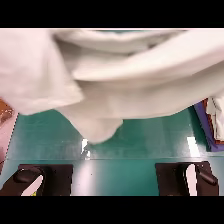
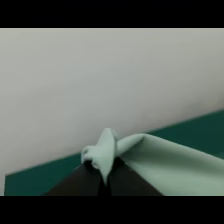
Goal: Fold the shirts.
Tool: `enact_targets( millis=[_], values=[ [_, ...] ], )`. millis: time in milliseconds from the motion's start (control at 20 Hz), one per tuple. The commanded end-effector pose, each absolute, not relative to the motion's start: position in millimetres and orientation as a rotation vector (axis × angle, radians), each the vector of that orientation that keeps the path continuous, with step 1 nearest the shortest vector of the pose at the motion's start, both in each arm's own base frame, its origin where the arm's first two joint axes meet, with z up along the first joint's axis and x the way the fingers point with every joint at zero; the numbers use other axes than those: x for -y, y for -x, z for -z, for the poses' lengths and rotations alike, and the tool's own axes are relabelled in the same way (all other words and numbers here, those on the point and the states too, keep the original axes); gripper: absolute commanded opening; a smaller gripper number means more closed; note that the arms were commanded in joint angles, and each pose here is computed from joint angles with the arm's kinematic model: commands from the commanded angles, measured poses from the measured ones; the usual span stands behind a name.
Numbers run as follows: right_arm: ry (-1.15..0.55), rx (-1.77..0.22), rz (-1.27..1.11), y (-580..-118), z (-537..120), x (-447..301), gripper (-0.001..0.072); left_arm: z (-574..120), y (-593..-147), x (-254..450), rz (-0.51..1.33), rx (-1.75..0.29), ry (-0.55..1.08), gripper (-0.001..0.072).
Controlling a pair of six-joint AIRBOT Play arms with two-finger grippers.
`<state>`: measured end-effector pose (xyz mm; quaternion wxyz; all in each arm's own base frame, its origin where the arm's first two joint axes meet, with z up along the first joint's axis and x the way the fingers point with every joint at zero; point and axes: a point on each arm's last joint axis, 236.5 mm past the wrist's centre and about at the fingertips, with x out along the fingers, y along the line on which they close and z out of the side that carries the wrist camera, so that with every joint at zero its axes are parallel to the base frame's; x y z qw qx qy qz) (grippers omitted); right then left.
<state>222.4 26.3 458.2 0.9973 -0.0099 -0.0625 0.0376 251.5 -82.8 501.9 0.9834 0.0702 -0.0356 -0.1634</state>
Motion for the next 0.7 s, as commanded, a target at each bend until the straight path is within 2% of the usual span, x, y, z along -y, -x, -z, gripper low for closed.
enact_targets(
  millis=[0, 100, 300, 650],
  values=[
    [-0.214, -0.152, -0.11, -271, -354, -1, 0.0013, -392, -317, 89, 0.331, -0.299, -0.183, 0.0024],
    [-0.335, -0.316, -0.138, -294, -297, 6, 0.0013, -337, -351, 82, 0.277, -0.448, -0.175, 0.0024],
    [-0.465, -0.574, -0.243, -339, -200, -6, 0.0013, -231, -402, 82, 0.238, -0.664, -0.187, 0.0024],
    [-0.482, -0.749, -0.254, -418, -74, -33, 0.0013, -109, -506, 105, 0.243, -0.663, -0.16, 0.0024]
  ],
)
